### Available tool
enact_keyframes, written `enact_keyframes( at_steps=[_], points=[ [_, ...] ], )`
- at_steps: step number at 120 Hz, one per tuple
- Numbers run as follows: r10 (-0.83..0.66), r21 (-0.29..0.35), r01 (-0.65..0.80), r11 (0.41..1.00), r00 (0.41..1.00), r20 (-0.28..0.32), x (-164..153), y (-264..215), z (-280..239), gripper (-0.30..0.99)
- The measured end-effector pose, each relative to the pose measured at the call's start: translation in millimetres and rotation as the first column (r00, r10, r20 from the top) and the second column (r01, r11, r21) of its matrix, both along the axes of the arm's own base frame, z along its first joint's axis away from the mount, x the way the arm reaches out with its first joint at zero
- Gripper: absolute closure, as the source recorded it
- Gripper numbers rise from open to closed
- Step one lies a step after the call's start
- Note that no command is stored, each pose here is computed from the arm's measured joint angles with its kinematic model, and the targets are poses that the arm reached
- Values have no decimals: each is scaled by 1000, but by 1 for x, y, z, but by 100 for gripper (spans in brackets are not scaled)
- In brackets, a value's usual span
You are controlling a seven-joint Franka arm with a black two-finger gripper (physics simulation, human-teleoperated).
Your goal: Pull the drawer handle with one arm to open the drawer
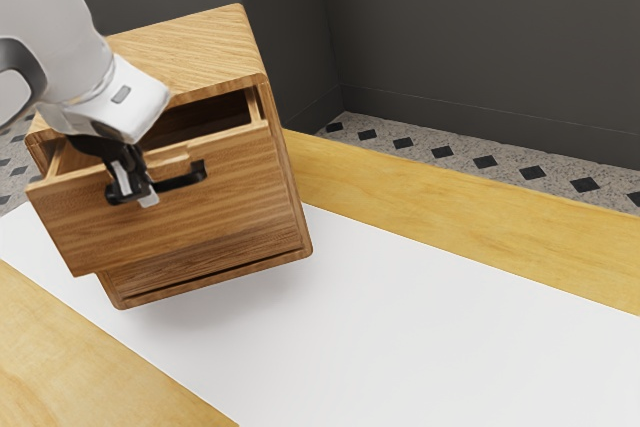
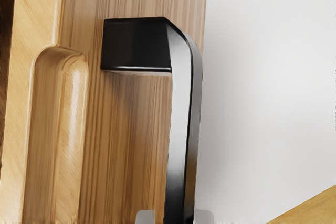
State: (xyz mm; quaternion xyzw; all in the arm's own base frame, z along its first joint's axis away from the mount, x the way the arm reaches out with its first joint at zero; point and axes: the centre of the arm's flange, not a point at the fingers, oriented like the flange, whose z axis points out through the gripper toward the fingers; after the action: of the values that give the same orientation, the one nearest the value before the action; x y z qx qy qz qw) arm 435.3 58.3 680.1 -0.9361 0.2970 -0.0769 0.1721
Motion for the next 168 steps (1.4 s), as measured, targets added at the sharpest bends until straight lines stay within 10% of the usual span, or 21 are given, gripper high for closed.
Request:
enact_keyframes(
  at_steps=[168],
  points=[
    [-43, 14, 43, 999, 999, 19, -53, -70, -3, 79]
  ],
)
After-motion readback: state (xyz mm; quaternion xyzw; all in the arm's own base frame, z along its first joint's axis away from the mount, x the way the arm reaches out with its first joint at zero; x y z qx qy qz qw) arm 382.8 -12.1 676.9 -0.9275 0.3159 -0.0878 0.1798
